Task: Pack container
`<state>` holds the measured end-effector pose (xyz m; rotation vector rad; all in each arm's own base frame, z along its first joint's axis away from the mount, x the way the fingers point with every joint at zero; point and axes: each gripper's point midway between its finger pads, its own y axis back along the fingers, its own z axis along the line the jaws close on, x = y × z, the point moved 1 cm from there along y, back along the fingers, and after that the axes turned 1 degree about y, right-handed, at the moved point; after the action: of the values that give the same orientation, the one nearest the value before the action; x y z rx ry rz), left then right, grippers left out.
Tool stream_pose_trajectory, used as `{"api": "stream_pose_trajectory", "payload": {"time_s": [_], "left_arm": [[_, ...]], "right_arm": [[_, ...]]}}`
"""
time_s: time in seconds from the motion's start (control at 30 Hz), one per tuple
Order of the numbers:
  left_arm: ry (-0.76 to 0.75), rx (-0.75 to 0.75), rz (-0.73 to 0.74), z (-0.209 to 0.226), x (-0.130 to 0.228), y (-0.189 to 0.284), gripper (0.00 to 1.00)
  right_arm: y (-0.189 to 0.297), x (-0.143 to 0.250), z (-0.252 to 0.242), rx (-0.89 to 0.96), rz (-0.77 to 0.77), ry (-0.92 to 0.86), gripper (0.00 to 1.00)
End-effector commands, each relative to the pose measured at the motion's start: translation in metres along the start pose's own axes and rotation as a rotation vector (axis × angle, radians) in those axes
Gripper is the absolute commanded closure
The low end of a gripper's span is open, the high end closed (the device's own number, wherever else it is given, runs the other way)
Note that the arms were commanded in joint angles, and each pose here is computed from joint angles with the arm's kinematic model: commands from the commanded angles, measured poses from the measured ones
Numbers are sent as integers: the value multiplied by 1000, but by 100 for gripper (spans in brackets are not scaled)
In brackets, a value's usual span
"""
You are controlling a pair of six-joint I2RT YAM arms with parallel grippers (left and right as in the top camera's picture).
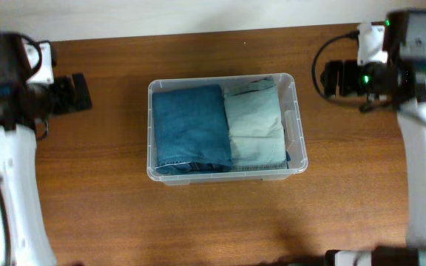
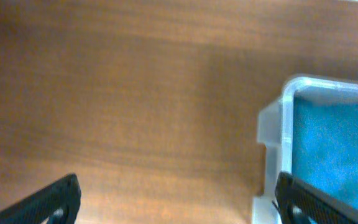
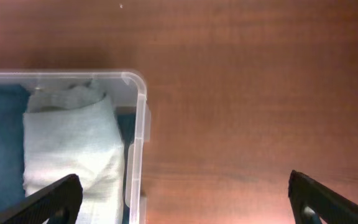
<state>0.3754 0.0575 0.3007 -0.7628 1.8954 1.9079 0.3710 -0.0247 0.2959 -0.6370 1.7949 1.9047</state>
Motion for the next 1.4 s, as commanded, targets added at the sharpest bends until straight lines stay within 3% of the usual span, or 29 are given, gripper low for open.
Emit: {"api": "stream_pose_trajectory", "payload": {"time_s": [0.0, 0.13, 0.27, 0.4, 0.5, 0.87, 1.17, 1.37], "left_arm": [[-28, 14, -125, -5, 43, 38, 1], [-15, 28, -306, -9, 109, 57, 1], [-26, 25, -446, -11, 153, 71, 1], [-21, 26, -383, -12, 195, 74, 1], [-10, 28, -240, -12, 234, 67, 1], [-9, 28, -225, -12, 237, 66, 1], [-9, 28, -225, -12, 237, 66, 1], [-9, 28, -225, -12, 237, 66, 0]], "right_arm": [[29, 41, 8, 1, -100, 10, 2], [62, 103, 11, 64, -291, -9, 2], [89, 141, 11, 107, -423, -18, 1], [102, 160, 15, 109, -447, -15, 2], [101, 171, 16, 107, -416, -18, 2], [97, 184, 16, 119, -411, 17, 2], [31, 183, 29, 54, -776, 123, 2], [-30, 198, 27, 55, -773, 174, 1]]}}
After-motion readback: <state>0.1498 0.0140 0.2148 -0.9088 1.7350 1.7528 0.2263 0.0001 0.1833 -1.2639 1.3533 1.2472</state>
